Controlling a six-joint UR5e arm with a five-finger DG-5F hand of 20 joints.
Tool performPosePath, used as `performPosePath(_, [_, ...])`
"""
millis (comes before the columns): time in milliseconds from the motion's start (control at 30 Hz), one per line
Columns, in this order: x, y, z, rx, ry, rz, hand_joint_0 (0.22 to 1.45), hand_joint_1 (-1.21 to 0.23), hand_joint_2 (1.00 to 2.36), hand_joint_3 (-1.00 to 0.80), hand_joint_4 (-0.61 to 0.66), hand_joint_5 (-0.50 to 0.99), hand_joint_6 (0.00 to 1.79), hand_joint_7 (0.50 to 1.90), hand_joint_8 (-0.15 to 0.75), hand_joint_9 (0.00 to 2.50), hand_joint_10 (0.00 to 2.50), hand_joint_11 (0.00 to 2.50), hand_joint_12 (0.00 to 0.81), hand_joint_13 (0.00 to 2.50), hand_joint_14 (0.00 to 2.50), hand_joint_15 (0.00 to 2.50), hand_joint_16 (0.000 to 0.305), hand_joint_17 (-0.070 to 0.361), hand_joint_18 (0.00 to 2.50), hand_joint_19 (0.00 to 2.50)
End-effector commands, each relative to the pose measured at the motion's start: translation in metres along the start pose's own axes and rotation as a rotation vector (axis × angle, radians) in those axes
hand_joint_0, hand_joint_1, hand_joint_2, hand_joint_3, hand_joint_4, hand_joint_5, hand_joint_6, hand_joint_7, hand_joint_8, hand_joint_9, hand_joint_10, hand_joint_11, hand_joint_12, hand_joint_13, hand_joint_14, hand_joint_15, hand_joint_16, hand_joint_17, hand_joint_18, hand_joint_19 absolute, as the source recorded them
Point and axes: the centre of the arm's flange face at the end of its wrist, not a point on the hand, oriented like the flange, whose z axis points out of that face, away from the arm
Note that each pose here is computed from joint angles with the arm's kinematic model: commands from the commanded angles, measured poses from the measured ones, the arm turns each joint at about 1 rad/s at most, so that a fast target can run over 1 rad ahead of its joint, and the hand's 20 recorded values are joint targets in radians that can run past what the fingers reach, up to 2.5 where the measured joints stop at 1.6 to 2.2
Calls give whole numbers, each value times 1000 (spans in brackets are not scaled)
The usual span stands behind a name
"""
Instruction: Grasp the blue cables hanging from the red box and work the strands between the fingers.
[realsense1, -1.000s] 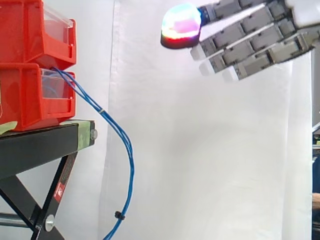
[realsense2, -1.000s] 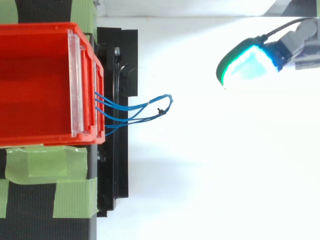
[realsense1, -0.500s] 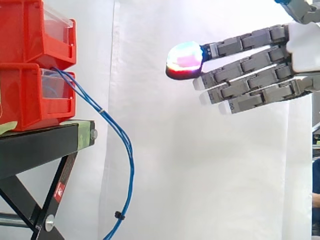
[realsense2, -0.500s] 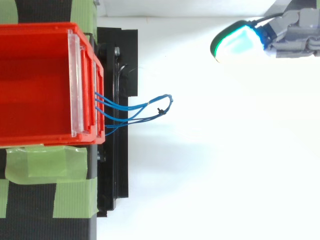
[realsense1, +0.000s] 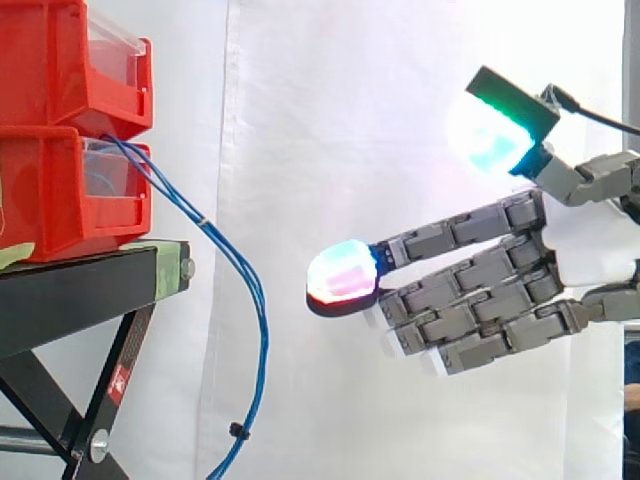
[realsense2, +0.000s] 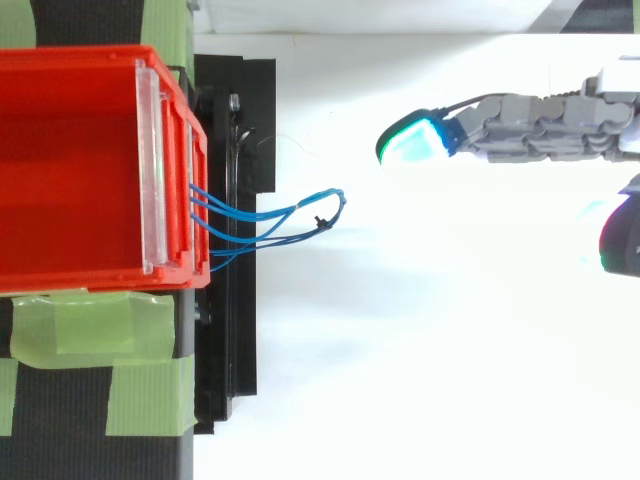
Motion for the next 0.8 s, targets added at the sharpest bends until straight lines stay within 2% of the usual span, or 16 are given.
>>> performPosePath(0, [1, -4, 1, 11, 7, -42, 643, -552, 1000, -1000, 143, -500, 4, 600, 238, 0, 0, 0, 270, 0, 0, 7, 35, 79, 0, 0])
performPosePath(67, [1, -4, 2, 5, 3, -87, 642, -553, 1000, -1000, 143, -500, 4, 604, 239, 0, 0, 0, 271, 0, 0, 14, 35, 79, 0, 0])
performPosePath(233, [2, -1, 5, -25, 1, -88, 642, -553, 1000, -1000, 144, -500, 3, 602, 239, 0, 0, 0, 271, 0, 0, 10, 35, 79, 0, 0])
performPosePath(300, [3, 3, 8, -56, -7, -84, 642, -554, 1000, -1000, 142, -499, 4, 604, 239, 0, 0, 0, 270, 0, 0, 10, 35, 79, 0, 0])
performPosePath(333, [3, 3, 8, -56, -7, -84, 642, -554, 1000, -1000, 142, -499, 3, 602, 239, 0, 0, 0, 271, 0, 0, 10, 35, 79, 0, 0])
performPosePath(367, [3, 0, 11, -64, -18, -83, 642, -554, 1000, -1000, 142, -499, 4, 604, 238, 0, 0, 0, 271, 0, 0, 10, 35, 79, 0, 0])
performPosePath(467, [6, -20, 19, -31, -15, -72, 643, -553, 1000, -1000, 142, -499, 4, 605, 240, 0, 0, 0, 271, 0, 0, 10, 35, 79, 0, 0])
performPosePath(533, [7, -31, 24, -26, -13, -61, 643, -553, 1000, -1000, 143, -499, 4, 604, 239, 0, 0, 0, 271, 0, 0, 14, 35, 80, 0, 0])
performPosePath(600, [9, -35, 30, -51, -16, -41, 643, -553, 1000, -1000, 144, -498, 4, 606, 238, 0, 0, 0, 270, 0, 0, 10, 35, 79, 0, 0])
performPosePath(667, [8, -32, 35, -93, -26, -19, 643, -553, 1000, -1000, 145, -498, 4, 607, 239, 0, 0, 0, 271, 0, 0, 10, 35, 79, 0, 0])
performPosePath(700, [8, -31, 36, -103, -29, -17, 642, -554, 1000, -1000, 145, -497, 3, 603, 239, 0, 0, 0, 272, 0, 1, 10, 35, 79, 0, 0])
performPosePath(733, [6, -29, 38, -126, -46, -13, 642, -554, 1000, -1000, 145, -497, 3, 606, 239, 0, 0, 0, 272, 0, 0, 14, 35, 80, 0, 0])
performPosePath(767, [6, -28, 38, -129, -53, -15, 643, -553, 1000, -1000, 145, -497, 4, 605, 239, 0, 0, 0, 271, 0, 0, 10, 35, 79, 0, 0])
